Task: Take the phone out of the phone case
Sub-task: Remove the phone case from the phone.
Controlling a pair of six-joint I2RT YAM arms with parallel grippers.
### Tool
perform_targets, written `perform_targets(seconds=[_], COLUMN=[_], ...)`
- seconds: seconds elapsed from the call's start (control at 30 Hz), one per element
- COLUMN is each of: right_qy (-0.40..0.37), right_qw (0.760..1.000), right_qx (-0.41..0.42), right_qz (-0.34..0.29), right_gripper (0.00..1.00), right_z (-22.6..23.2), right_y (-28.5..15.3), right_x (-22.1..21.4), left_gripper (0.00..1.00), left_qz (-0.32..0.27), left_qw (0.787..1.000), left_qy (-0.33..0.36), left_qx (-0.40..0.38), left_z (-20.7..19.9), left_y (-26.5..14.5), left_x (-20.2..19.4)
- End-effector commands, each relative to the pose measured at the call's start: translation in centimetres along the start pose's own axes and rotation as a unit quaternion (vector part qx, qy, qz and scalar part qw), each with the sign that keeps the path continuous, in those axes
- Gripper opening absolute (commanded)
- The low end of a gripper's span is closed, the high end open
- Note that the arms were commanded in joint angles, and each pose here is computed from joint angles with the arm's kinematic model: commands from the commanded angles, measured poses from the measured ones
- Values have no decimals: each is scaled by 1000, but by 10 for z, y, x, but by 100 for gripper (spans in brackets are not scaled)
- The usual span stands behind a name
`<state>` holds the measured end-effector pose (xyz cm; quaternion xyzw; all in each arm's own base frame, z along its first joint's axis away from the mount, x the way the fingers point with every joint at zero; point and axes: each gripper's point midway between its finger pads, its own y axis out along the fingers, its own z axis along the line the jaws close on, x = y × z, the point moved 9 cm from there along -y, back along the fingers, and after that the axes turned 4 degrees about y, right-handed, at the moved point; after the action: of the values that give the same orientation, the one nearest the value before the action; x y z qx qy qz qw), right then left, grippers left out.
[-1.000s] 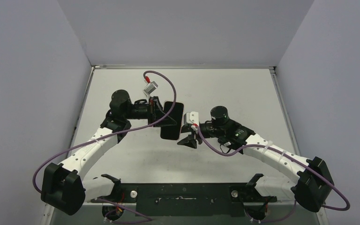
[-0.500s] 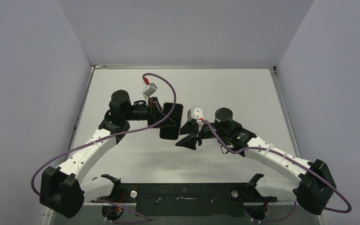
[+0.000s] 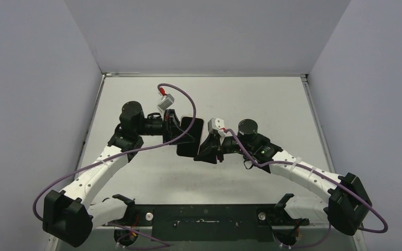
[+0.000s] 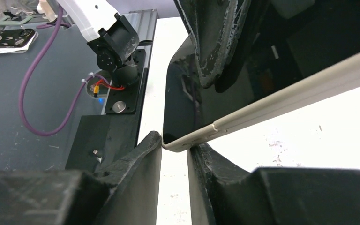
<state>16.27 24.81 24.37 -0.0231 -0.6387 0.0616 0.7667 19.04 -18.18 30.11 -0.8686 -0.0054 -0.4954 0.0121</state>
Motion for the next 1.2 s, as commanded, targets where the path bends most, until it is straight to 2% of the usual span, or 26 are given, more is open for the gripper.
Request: perform_targets(seconds=[0.0,0.2,0.57,1.17], right_qy=[-35,-55,-111,-223], right_qw=[999,998,991,957], right_qx=[20,1,-61,-178], right_qz=[-25,-10,47,55], right_gripper=[19,0,0,0], right_z=[-3,-12,-39,-60], right_y=[6,8,12,3], right_x=[16,11,3,12], left_gripper=[0,0,0,0], left_qz=[-17,-11,18,60], left_qw=[998,998,992,982], left_qy=[58,43,13,-14], left_qx=[-22,-42,-124,-179], left_z=[-23,-34,-62,-80], left_y=[-4,-4,1,-1], left_x=[20,16,2,-8])
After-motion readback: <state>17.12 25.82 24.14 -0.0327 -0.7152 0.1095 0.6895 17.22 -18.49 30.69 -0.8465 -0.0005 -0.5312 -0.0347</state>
